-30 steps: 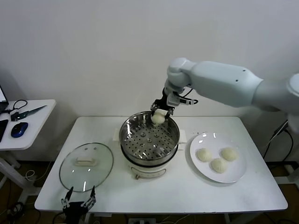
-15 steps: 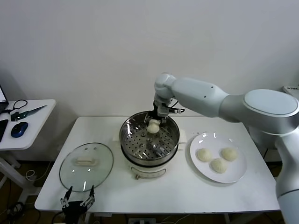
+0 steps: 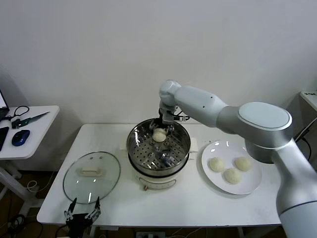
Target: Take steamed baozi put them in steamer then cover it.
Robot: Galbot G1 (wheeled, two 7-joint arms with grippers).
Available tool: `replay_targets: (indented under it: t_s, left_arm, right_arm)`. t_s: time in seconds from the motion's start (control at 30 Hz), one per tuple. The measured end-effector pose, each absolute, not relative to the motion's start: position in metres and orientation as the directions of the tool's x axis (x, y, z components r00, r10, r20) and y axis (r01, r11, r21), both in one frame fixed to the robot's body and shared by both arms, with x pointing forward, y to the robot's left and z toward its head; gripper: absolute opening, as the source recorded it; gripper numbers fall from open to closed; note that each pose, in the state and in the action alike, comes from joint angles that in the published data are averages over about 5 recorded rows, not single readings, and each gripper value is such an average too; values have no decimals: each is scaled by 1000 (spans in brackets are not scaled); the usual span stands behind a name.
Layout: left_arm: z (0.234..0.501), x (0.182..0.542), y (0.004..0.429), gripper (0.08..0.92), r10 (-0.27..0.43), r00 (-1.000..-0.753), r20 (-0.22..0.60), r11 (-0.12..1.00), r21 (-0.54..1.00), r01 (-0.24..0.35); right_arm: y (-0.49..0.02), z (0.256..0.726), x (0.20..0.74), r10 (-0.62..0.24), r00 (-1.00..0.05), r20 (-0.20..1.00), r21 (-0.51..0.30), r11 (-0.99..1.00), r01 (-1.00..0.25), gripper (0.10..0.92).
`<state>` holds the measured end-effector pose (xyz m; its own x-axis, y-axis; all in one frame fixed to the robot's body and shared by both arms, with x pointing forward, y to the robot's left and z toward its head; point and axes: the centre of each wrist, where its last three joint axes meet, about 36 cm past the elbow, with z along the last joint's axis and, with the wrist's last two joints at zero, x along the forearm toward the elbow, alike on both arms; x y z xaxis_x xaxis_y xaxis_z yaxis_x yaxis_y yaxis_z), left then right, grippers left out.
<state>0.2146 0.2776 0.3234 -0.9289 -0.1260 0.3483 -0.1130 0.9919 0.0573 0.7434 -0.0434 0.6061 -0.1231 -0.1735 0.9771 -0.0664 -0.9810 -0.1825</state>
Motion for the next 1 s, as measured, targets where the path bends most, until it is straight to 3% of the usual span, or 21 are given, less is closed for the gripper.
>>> replay_targets:
  t_s: [0.23, 0.5, 0.73, 1.0]
  left_arm:
    - [325, 215, 273, 823, -122, -930, 346, 993, 52, -110]
    - [326, 214, 270, 823, -108, -932, 347, 994, 49, -97]
    - [328, 216, 269, 823, -103, -935, 339, 995, 47, -92]
    - [328, 217, 271, 823, -108, -936, 336, 994, 50, -97]
  right_arm:
    - [-78, 667, 733, -200, -104, 974, -215, -962, -171, 823]
    - [-199, 723, 707, -209, -150, 966, -257, -779, -572, 823]
    - [-300, 696, 664, -186, -165, 969, -233, -449, -863, 823]
    - [-352, 629, 632, -166, -157, 974, -183, -152, -971, 823]
